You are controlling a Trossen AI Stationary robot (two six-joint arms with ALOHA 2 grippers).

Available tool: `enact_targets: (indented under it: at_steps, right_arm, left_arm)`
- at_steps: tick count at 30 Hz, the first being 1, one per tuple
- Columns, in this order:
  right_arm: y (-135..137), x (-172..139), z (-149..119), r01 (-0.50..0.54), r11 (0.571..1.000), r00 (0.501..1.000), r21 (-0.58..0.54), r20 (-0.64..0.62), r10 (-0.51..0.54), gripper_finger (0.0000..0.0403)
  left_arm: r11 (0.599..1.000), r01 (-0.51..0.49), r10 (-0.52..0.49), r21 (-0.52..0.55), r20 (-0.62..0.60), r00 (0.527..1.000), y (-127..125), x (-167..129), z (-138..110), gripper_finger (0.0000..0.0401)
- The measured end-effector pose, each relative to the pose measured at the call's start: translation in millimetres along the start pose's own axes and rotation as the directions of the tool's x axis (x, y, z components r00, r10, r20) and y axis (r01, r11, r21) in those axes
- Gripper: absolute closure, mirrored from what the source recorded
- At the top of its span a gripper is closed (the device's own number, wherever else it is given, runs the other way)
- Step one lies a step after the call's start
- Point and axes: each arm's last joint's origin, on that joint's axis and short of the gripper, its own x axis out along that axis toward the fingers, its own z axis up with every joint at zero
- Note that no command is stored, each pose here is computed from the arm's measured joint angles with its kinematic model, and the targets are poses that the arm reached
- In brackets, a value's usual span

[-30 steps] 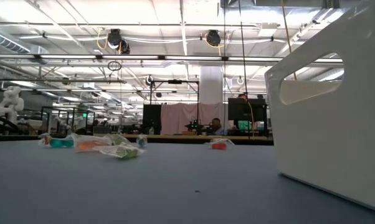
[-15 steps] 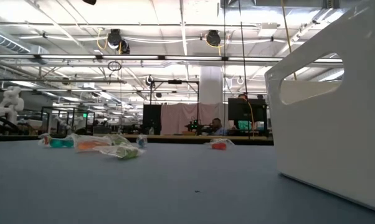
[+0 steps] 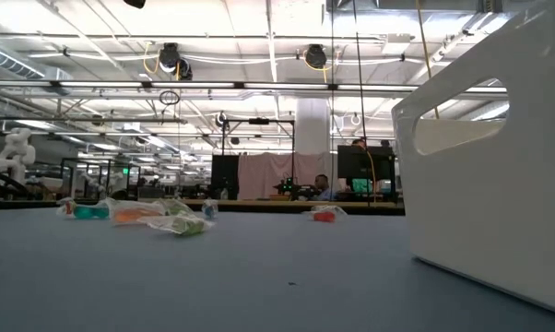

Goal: Sort candy
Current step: Put the green gummy into the blue bin

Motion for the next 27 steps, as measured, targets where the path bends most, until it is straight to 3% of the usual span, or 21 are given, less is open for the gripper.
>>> enact_targets:
  at_steps: [5, 12, 17, 23, 27]
  right_arm:
    - [1, 0, -7, -0.079, 0.979, 0.962, 0.189, -0.243, 0.125, 0.0349]
    - [16, -3, -26, -0.023, 0.933, 0.895, 0.359, -0.408, 0.179, 0.0349]
    - [25, 0, -39, 0.064, 0.923, 0.84, 0.38, -0.519, 0.156, 0.0349]
    - [31, 10, -52, 0.189, 0.933, 0.764, 0.306, -0.643, 0.056, 0.0349]
    - [38, 20, -57, 0.204, 0.945, 0.726, 0.255, -0.687, 0.028, 0.0348]
  left_arm:
    - [1.0, -0.007, 0.007, -0.023, -0.01, 1.0, 2, 1, -1, 0.0088]
    - [0.998, -0.034, 0.029, -0.049, -0.084, 0.996, 7, 4, -9, 0.0088]
    - [0.998, -0.041, 0.036, -0.055, -0.102, 0.994, 8, 5, -12, 0.0088]
    - [0.997, -0.041, 0.035, -0.058, -0.099, 0.994, 8, 5, -11, 0.0088]
    - [0.997, -0.041, 0.035, -0.058, -0.099, 0.994, 8, 5, -11, 0.0088]
